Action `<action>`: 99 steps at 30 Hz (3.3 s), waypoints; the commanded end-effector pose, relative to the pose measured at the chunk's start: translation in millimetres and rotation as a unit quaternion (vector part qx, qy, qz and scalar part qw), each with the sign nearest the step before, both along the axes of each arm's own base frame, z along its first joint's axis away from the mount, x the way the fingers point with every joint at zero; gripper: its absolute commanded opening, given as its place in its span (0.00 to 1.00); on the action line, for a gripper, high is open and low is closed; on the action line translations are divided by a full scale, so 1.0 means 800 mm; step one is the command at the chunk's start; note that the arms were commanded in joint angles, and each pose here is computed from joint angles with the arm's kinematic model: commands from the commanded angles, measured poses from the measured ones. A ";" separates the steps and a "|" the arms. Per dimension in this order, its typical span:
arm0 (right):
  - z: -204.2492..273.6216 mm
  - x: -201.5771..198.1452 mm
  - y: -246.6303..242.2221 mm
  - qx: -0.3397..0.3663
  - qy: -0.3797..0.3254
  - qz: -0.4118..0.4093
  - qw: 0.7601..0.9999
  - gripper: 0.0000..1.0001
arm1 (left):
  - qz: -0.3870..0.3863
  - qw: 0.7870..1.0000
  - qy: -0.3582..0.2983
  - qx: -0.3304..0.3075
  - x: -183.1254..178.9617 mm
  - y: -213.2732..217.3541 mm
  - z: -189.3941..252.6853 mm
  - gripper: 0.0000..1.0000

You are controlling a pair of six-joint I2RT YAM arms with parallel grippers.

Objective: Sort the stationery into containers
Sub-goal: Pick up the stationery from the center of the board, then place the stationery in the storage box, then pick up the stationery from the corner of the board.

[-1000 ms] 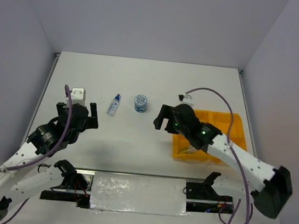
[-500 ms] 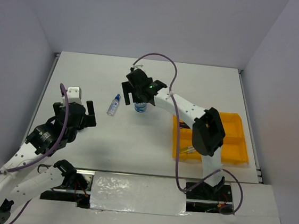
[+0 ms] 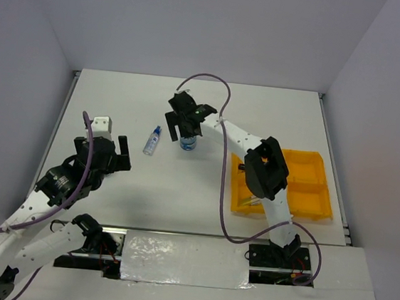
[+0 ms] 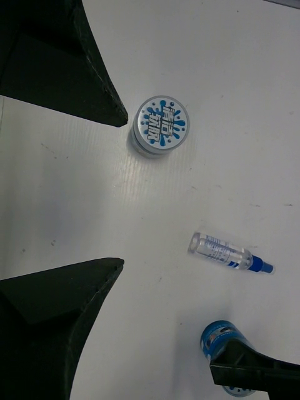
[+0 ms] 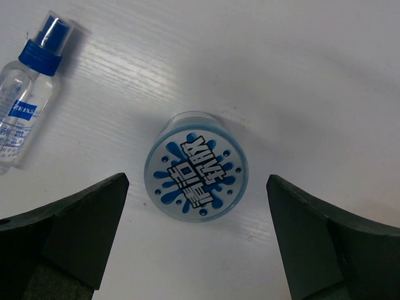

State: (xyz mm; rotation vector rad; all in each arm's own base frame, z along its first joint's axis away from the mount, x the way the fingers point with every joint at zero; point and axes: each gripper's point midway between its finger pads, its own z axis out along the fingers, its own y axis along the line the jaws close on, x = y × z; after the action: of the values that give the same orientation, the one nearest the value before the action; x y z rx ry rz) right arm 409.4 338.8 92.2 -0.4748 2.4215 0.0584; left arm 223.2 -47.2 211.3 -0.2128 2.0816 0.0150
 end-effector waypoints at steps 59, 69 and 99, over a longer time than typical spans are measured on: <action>0.071 -0.073 -0.513 0.087 -0.094 -0.458 0.880 0.63 | -0.032 0.998 -0.039 -0.024 0.004 -0.014 0.023 0.99; 0.074 -0.072 -0.496 0.112 -0.077 -0.431 0.892 1.00 | -0.013 0.999 -0.040 -0.023 0.002 -0.006 0.024 0.99; 0.152 -0.162 -0.060 0.310 -0.071 0.055 0.947 1.00 | 0.231 0.973 -0.006 0.016 -0.016 0.083 0.010 0.99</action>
State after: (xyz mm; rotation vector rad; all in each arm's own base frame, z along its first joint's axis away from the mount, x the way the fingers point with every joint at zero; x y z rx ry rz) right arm 279.6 260.7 188.6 -0.2835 2.1811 0.6901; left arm 203.7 15.2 227.8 -0.5825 1.9473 0.2586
